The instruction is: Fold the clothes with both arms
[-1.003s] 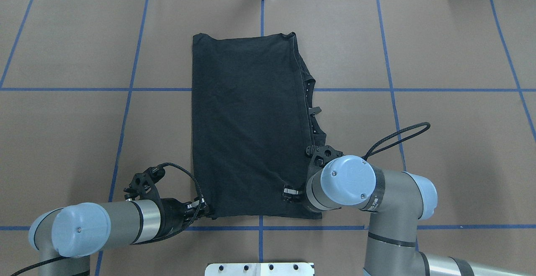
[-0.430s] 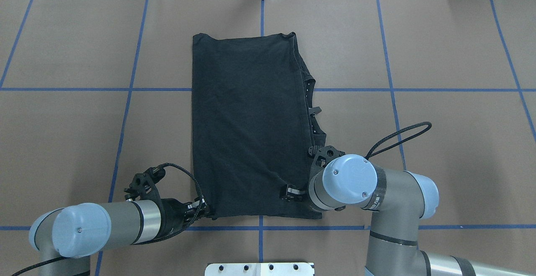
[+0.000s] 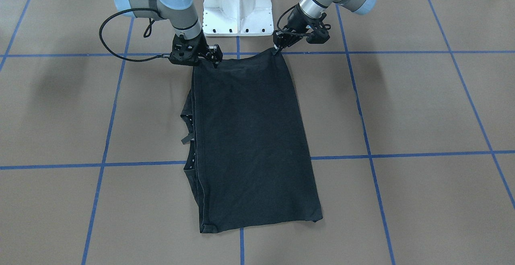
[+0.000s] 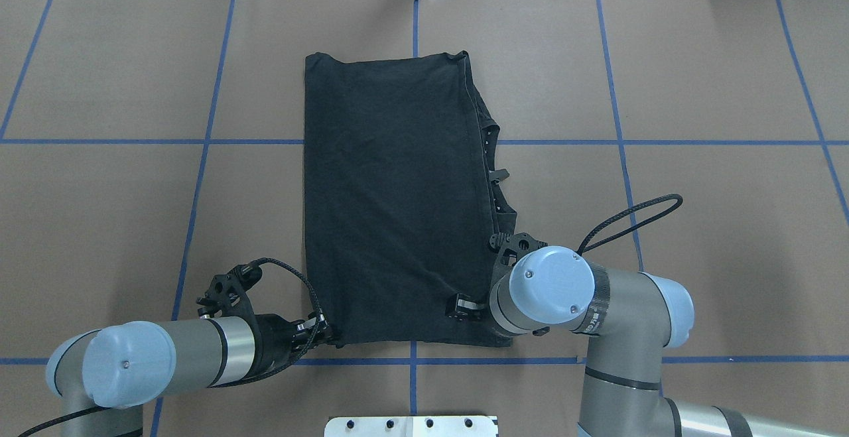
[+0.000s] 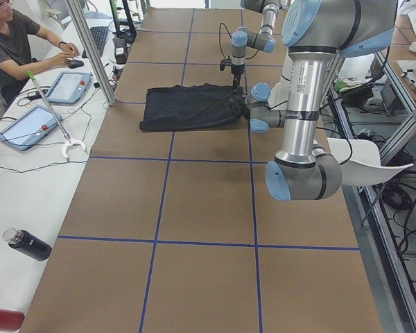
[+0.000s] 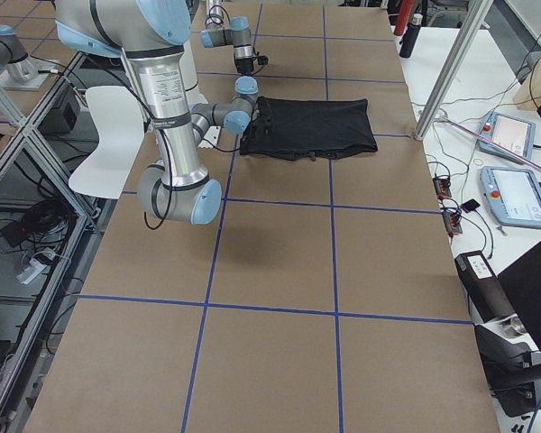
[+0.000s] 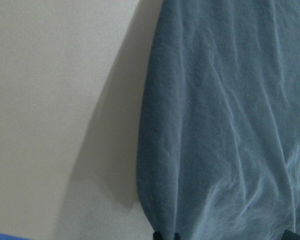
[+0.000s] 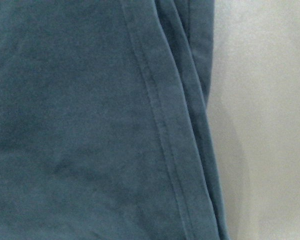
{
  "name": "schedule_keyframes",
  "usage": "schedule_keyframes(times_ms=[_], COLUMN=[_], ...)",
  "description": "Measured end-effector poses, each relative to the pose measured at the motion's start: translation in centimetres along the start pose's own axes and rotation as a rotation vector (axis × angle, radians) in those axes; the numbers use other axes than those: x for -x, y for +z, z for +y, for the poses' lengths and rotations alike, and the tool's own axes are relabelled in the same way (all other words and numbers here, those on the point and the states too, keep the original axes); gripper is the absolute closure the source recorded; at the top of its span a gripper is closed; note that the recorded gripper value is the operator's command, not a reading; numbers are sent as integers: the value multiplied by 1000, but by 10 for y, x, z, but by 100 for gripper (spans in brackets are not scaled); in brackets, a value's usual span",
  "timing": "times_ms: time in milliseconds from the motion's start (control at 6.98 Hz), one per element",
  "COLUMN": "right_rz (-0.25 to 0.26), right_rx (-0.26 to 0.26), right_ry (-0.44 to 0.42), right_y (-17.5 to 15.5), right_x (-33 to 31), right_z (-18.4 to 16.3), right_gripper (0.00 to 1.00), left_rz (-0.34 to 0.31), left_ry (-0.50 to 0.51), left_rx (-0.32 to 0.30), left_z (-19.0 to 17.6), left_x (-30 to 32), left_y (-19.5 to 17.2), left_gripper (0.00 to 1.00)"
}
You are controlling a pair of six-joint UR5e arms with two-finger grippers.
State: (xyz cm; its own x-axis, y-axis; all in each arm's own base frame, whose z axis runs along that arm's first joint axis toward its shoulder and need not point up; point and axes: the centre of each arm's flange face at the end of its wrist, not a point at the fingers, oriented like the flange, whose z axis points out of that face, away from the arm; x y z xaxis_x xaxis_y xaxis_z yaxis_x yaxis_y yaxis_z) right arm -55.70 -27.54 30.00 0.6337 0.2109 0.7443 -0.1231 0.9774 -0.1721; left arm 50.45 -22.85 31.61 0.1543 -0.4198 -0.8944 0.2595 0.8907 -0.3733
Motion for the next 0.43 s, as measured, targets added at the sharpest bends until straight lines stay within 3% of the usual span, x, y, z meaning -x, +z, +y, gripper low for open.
schedule_keyframes(times_ms=[430], right_rz=[5], right_rx=[0], right_ry=[1], right_y=[3], right_x=[1], right_z=[0], right_gripper=[11], left_rz=[2], left_ry=[0], left_rx=[0], left_z=[0], left_x=[-1], left_y=[-1], left_gripper=[100])
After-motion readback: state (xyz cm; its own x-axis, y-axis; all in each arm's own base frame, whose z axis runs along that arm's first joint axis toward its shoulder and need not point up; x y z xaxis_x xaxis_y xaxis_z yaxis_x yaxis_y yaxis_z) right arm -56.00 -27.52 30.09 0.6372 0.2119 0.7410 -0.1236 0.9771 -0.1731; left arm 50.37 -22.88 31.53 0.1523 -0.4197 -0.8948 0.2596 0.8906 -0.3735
